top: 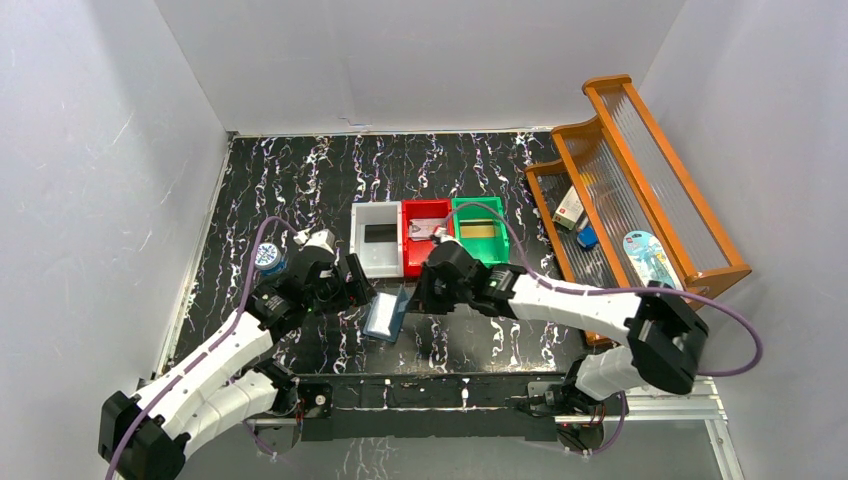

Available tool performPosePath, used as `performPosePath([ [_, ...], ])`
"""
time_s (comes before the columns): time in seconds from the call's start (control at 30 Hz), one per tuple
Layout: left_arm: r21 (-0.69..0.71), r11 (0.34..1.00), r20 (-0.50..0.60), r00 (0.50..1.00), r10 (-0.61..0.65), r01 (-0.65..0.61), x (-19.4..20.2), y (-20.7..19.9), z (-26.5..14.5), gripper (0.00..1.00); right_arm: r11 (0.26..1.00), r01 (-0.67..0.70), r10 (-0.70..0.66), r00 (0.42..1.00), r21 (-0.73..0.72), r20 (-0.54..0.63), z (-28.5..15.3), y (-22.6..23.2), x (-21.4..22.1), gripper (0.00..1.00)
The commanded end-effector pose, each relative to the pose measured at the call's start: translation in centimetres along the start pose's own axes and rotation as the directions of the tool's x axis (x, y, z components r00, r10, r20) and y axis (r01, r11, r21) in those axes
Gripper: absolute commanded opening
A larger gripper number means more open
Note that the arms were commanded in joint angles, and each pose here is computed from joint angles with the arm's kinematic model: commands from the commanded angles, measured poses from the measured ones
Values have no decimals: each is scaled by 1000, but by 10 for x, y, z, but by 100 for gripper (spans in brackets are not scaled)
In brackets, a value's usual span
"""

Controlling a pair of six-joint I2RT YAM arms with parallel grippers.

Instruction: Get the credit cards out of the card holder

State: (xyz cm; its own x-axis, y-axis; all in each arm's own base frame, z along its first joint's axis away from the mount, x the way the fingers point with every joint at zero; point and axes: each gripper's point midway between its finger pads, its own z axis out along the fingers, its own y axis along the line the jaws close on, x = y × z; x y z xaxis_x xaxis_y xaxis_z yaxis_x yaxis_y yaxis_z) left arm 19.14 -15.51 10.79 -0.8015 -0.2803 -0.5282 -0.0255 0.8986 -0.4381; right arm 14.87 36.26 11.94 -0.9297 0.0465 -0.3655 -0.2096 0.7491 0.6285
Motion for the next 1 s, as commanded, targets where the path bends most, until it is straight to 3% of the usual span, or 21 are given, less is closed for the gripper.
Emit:
performPosePath([
  [0.0, 78, 997, 4, 1000, 10, -10, -6, -20, 2, 82, 989, -123, 120, 991, 76, 52, -13, -38, -2, 6],
  [0.27, 323, 945, -154, 983, 96, -41, 16, -68, 19, 78, 967, -176, 180, 984, 187, -3, -9, -102, 8, 8],
  [0.5, 374, 926, -273, 949, 156, -45, 32, -82, 32, 75, 975, -148, 149, 989, 167, 3, -7, -101, -3, 9],
  [0.83, 322, 945, -309, 936, 167, -62, 35, -73, 36, 68, 965, -156, 165, 986, 212, -28, 0, -113, 4, 10],
  [0.97, 203, 975, -269, 953, 142, -88, 23, -56, 36, 77, 963, -167, 177, 984, 210, -30, 1, -113, 6, 11],
])
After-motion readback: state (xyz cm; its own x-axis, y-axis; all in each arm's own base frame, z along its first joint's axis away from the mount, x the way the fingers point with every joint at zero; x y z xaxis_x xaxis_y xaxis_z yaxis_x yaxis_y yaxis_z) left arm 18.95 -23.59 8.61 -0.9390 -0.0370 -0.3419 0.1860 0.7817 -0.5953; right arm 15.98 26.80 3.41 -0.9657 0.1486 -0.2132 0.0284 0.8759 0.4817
